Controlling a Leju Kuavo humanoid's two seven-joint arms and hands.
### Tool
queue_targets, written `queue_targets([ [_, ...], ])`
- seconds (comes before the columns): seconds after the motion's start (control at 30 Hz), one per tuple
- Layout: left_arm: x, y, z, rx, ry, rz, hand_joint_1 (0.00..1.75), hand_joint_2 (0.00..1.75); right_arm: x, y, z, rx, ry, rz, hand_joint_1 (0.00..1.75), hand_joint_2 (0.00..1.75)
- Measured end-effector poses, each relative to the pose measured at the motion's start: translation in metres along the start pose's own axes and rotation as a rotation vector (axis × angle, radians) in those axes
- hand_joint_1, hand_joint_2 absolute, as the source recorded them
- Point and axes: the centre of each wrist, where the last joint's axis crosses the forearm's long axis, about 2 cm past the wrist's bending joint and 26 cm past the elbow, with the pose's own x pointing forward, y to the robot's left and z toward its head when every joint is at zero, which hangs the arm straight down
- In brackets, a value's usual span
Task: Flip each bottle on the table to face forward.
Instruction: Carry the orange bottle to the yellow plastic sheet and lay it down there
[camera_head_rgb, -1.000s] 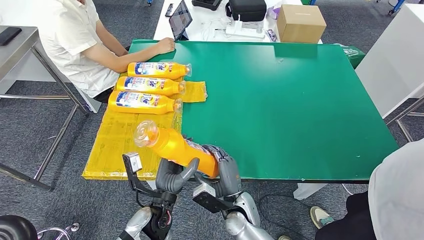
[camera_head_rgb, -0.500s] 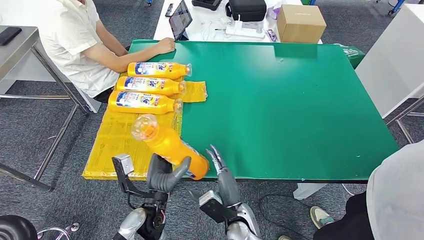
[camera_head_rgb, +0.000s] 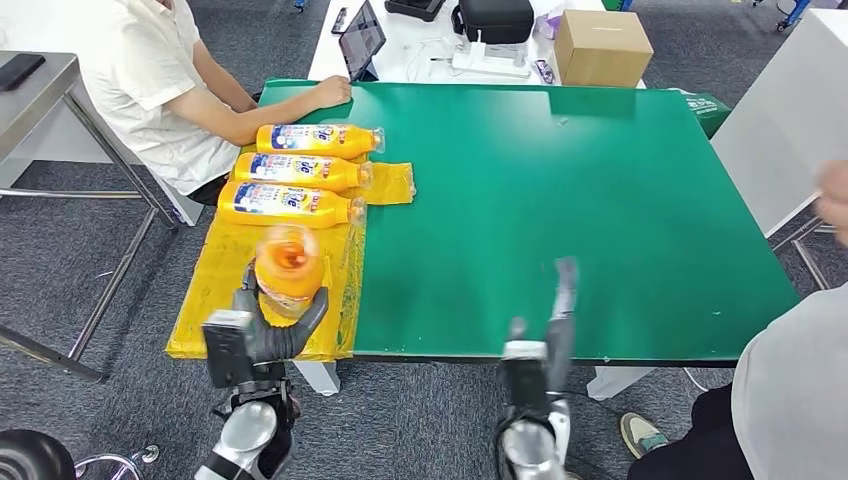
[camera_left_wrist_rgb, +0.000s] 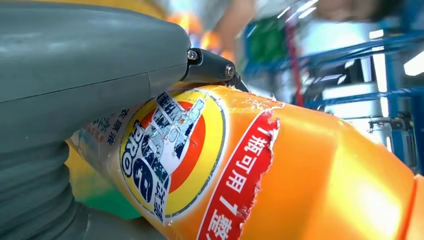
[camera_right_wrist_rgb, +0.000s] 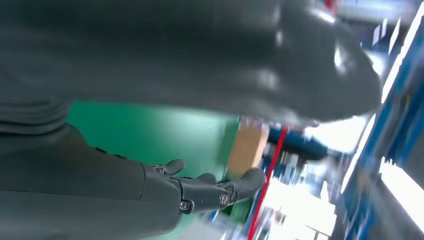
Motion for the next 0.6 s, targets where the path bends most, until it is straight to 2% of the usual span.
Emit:
queue_targets([
  [0.1, -0.011, 0.002, -0.01, -0.078, -0.09, -0.234, 1.75, 1.75, 0.001, -0.014, -0.011, -0.111, 0.018, -0.004, 0.0, 0.0],
  [0.17, -0.019, 0.001, -0.017, -0.124, -0.093, -0.339, 1.75, 1.75, 0.001, -0.02, -0.017, -0.159, 0.025, -0.011, 0.0, 0.0],
  [0.33, -0.037, -0.002, -0.039, -0.225, -0.018, -0.503, 1.75, 1.75, 0.001, -0.024, -0.022, -0.207, 0.047, -0.037, 0.0, 0.0],
  [0.53, -0.058, -0.003, -0.067, -0.356, 0.107, -0.683, 1.75, 1.75, 0.002, -0.012, -0.025, -0.197, 0.068, -0.09, 0.0, 0.0],
  [0.57, -0.059, -0.003, -0.072, -0.365, 0.118, -0.708, 1.59, 1.75, 0.002, -0.01, -0.025, -0.19, 0.071, -0.097, 0.0, 0.0],
  [0.6, -0.061, -0.003, -0.075, -0.373, 0.129, -0.733, 1.35, 1.75, 0.002, -0.008, -0.024, -0.183, 0.075, -0.102, 0.0, 0.0],
])
